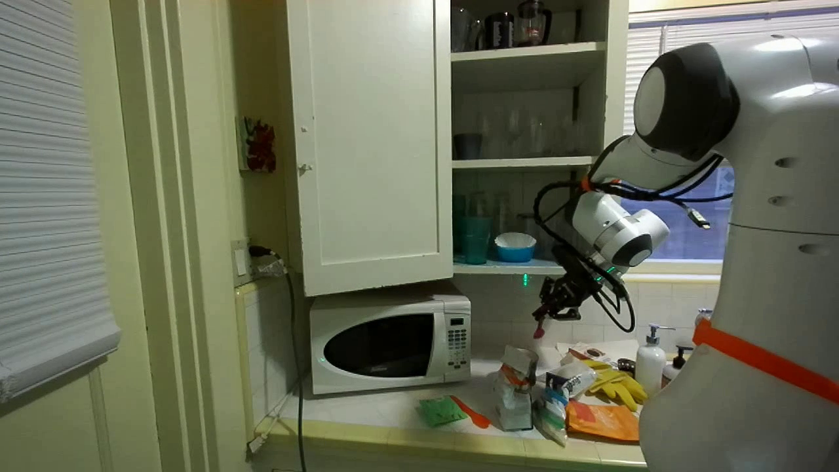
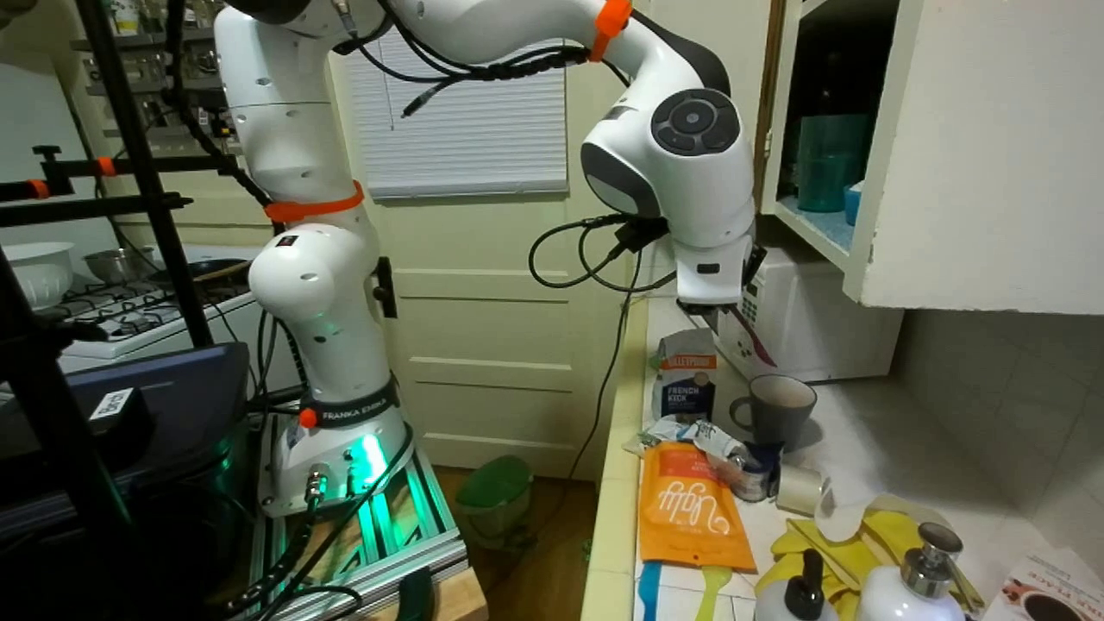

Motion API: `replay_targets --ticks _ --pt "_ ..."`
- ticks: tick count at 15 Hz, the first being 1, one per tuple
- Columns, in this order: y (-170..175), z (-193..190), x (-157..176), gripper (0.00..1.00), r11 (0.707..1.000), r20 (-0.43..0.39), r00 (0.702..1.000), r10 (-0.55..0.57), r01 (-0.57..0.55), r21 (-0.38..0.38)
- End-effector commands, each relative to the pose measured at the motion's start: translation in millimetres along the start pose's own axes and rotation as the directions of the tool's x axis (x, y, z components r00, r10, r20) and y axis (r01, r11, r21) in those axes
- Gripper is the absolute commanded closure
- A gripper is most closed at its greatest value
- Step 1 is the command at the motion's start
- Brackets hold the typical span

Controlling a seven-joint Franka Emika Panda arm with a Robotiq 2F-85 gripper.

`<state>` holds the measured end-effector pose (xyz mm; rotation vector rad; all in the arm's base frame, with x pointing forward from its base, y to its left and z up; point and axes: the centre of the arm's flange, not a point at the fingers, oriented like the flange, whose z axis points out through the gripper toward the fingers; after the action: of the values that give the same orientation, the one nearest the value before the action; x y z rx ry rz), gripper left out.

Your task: Pick up the spoon from the bowl and put it in the cup

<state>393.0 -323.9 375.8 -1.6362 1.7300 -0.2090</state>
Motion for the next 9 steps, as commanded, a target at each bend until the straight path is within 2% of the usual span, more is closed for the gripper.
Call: replay_targets --ticks 1,9 --pt "-13 20 22 0.97 1.0 0.03 1.0 0.01 -0.01 0.0" --pt "-16 63 38 0.97 0.996 0.034 0.999 0.011 -0.008 -0.087"
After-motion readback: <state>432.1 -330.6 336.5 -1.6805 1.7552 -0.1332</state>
